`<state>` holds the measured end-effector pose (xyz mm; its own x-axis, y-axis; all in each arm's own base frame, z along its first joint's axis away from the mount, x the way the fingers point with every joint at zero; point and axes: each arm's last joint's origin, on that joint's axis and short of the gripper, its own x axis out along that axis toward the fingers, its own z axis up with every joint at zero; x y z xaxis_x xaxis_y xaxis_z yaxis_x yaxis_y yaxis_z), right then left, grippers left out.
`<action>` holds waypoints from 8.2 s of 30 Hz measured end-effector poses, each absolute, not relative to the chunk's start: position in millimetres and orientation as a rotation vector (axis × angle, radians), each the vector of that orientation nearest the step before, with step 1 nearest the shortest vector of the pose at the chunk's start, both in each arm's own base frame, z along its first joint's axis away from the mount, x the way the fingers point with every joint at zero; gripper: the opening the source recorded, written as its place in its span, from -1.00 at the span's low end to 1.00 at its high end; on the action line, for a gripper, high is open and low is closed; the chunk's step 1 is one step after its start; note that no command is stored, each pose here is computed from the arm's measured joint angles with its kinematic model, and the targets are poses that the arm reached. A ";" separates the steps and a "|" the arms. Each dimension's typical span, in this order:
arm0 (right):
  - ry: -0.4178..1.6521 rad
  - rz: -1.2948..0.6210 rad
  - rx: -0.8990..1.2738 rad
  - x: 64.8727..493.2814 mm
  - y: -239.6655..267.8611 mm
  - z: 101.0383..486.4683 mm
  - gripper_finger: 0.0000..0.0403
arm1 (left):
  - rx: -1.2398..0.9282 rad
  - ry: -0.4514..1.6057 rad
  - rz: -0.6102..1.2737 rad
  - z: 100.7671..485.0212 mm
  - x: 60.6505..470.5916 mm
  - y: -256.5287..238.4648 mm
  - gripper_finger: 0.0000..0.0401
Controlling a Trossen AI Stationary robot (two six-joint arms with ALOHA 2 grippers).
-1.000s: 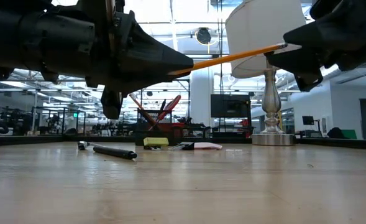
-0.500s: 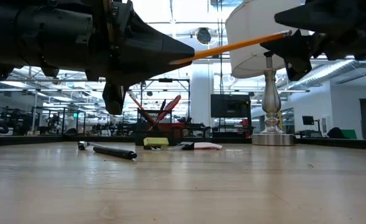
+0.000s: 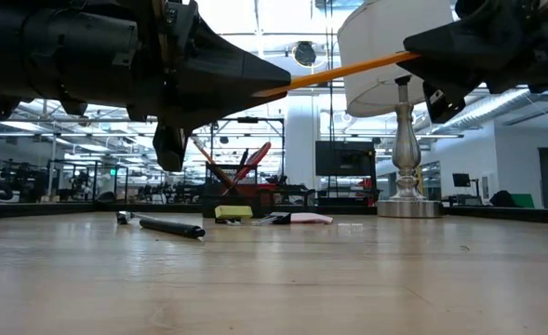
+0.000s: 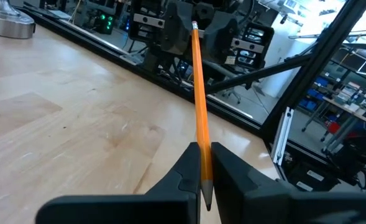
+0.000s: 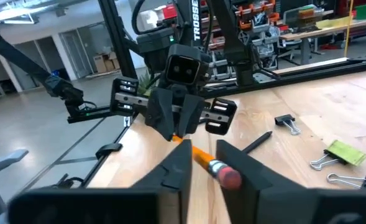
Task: Pick and place office supplies into organizer
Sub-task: Put the yellow pencil into the black desk organizer, then put the pink sticky notes into the black desk organizer
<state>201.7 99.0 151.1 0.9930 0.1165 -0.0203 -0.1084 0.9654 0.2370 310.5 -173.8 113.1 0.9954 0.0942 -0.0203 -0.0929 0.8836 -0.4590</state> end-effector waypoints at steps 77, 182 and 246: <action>0.620 -0.402 -0.435 386.8 -97.6 283.4 -0.92 | -0.366 0.060 0.020 129.7 211.1 -148.1 0.21; 0.814 0.381 -0.009 337.3 59.8 205.2 -0.31 | -0.464 0.311 -0.404 121.5 215.3 -159.9 0.21; 0.774 -0.143 -0.265 292.7 -33.6 96.9 0.15 | -0.448 0.265 -0.174 119.1 224.5 -143.1 0.21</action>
